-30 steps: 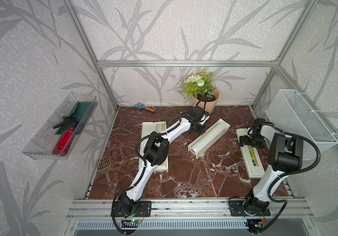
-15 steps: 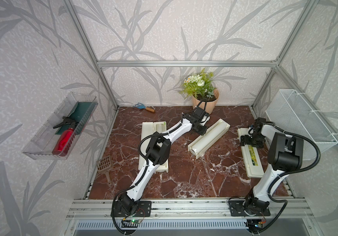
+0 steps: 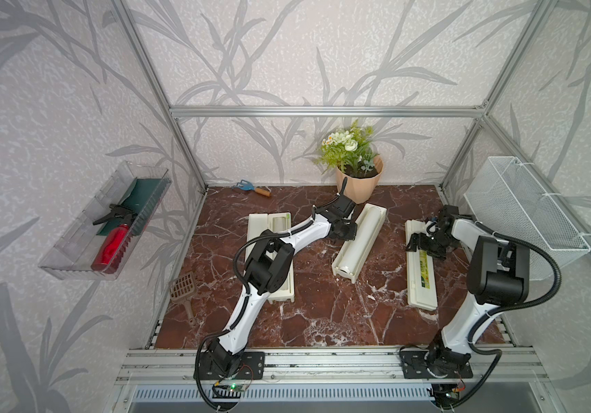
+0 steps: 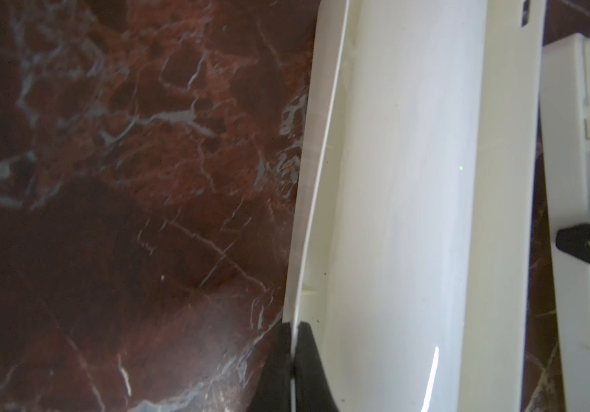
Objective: Put plastic wrap rolls into dispensers
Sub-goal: Move the plastic wrap cutting box to the center of the board.
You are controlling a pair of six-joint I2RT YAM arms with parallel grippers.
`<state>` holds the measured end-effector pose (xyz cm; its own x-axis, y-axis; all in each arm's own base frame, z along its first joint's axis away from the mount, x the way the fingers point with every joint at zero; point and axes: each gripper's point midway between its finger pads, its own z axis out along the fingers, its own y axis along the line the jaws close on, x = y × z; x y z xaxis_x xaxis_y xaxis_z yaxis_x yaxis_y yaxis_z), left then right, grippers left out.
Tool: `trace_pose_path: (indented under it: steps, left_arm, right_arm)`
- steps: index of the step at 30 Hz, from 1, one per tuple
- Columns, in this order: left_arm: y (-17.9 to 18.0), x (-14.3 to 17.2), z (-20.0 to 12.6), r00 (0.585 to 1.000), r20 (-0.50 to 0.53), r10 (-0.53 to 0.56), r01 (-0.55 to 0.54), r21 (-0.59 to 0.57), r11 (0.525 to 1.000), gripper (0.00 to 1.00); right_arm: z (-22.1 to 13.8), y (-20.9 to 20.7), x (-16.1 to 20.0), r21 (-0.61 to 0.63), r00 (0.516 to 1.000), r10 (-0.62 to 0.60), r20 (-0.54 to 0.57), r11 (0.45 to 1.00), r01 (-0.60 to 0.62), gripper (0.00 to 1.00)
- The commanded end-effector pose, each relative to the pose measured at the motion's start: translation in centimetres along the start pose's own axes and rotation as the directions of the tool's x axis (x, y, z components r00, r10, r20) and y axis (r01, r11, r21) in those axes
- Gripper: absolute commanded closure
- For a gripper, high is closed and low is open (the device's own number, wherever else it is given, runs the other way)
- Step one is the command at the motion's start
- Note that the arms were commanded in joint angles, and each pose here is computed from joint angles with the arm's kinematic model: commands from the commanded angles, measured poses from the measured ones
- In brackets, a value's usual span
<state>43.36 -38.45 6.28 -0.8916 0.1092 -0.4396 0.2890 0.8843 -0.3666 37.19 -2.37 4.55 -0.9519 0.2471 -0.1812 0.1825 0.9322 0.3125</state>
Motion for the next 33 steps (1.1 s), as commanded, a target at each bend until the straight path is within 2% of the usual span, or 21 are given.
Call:
trace_pose_path:
  steps: [1,7,17,21,25,30,33]
  left_arm:
    - [0.4,2.0,0.6,0.977,-0.007,-0.212,0.212,-0.005,0.977,1.00]
    - [-3.1,3.6,0.5,0.972,-0.028,-0.234,0.236,0.090,0.968,1.00]
    - [-5.9,5.5,-1.2,0.975,0.032,-0.221,0.216,0.117,0.969,1.00]
    - [-7.8,6.1,-1.9,0.980,0.044,-0.192,0.183,0.160,0.970,0.92]
    - [-8.3,6.2,-2.2,0.980,0.052,-0.193,0.181,0.173,0.968,0.87]
    - [-9.3,5.8,-2.8,0.979,0.073,-0.193,0.172,0.228,0.958,0.74]
    - [-9.5,4.6,-4.1,0.979,0.128,-0.157,0.126,0.226,0.966,0.64]
  right_arm:
    - [-2.9,4.3,-0.3,-0.125,0.998,0.022,0.055,0.992,-0.015,0.23]
    - [-6.1,8.1,-1.3,-0.189,0.992,-0.016,0.124,0.981,0.039,0.24]
    - [-7.3,10.3,-1.2,-0.217,0.992,-0.048,0.117,0.973,0.072,0.25]
    - [-8.0,11.2,-1.5,-0.204,0.989,-0.086,0.119,0.973,0.109,0.25]
    - [-7.9,11.2,-1.5,-0.199,0.991,-0.083,0.109,0.974,0.104,0.25]
    - [-6.8,11.1,-0.9,-0.213,0.996,-0.044,0.078,0.975,0.060,0.26]
    - [-6.7,11.3,-0.4,-0.202,0.997,-0.024,0.076,0.979,0.039,0.26]
